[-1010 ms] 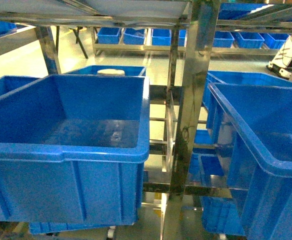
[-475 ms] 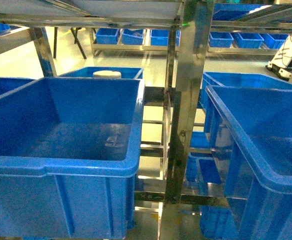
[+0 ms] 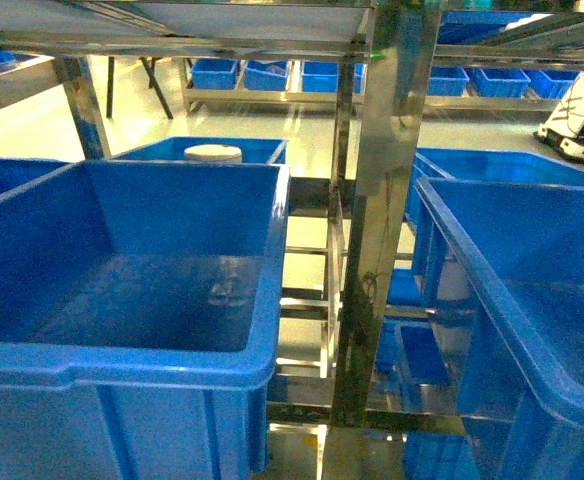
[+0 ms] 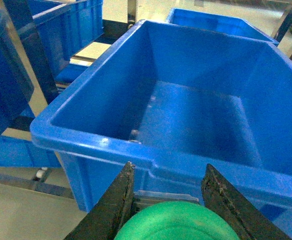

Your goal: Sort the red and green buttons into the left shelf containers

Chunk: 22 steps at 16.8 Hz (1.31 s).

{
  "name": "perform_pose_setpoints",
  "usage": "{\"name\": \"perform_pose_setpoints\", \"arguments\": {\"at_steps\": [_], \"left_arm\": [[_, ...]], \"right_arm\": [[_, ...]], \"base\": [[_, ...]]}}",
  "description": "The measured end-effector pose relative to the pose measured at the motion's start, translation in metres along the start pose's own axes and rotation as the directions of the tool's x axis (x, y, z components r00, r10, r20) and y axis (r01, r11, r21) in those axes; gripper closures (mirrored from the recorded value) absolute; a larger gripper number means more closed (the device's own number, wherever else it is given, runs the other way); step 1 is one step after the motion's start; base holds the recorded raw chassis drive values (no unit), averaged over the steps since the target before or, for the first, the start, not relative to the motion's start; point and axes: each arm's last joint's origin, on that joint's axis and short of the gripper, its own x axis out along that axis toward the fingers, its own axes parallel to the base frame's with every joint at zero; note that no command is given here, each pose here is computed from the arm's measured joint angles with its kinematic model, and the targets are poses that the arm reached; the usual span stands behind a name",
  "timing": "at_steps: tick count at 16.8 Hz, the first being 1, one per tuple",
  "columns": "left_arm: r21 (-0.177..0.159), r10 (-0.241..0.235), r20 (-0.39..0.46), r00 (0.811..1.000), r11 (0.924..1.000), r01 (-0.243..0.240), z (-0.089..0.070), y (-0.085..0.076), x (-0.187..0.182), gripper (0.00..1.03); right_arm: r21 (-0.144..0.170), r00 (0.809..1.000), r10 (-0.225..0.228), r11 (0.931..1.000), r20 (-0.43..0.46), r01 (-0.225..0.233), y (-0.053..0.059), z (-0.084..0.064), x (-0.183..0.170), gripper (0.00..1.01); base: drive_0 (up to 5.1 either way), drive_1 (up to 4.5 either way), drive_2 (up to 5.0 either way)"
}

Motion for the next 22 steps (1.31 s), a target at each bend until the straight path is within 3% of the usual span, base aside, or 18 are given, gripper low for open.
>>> {"name": "perform_pose_setpoints", "arguments": {"at_steps": [11,14,15,18,22], "left_arm": [[-0.001,0.0,-0.004,1.0,1.0,0.0,0.0,0.0,0.0,0.76],[-0.001,0.0,-0.003,1.0,1.0,0.0,0.0,0.0,0.0,0.76],[-0.001,0.0,-0.003,1.0,1.0,0.0,0.0,0.0,0.0,0.76],[-0.001,0.0,-0.003,1.0,1.0,0.0,0.0,0.0,0.0,0.76],[-0.001,0.0,-0.003,1.0,1.0,0.0,0.0,0.0,0.0,0.76]], "right_arm": [[-0.001,1.0,0.001,1.0,0.001,-0.001,0.0,0.0,0.001,0.67],[-0.047,1.0,0.019,0.9988,0.014,-0.018,-0.003,0.019,0.019,0.67],[-0.058,1.0,0.017,0.9982,0.022,-0.016,-0.005,0.026,0.024,0.67],[-0.05,1.0,-0.016,0.9986,-0.025,0.015,-0.016,0.035,0.046,0.67],[0.006,0.984,-0.081,0.9965,-0.161,0.083,-0.042,0.04,0.1,0.67]], "base": [[0.0,0.45,-0.4],[0.0,0.0,0.0],[0.0,0.0,0.0],[0.0,0.0,0.0],[0.0,0.0,0.0]]}}
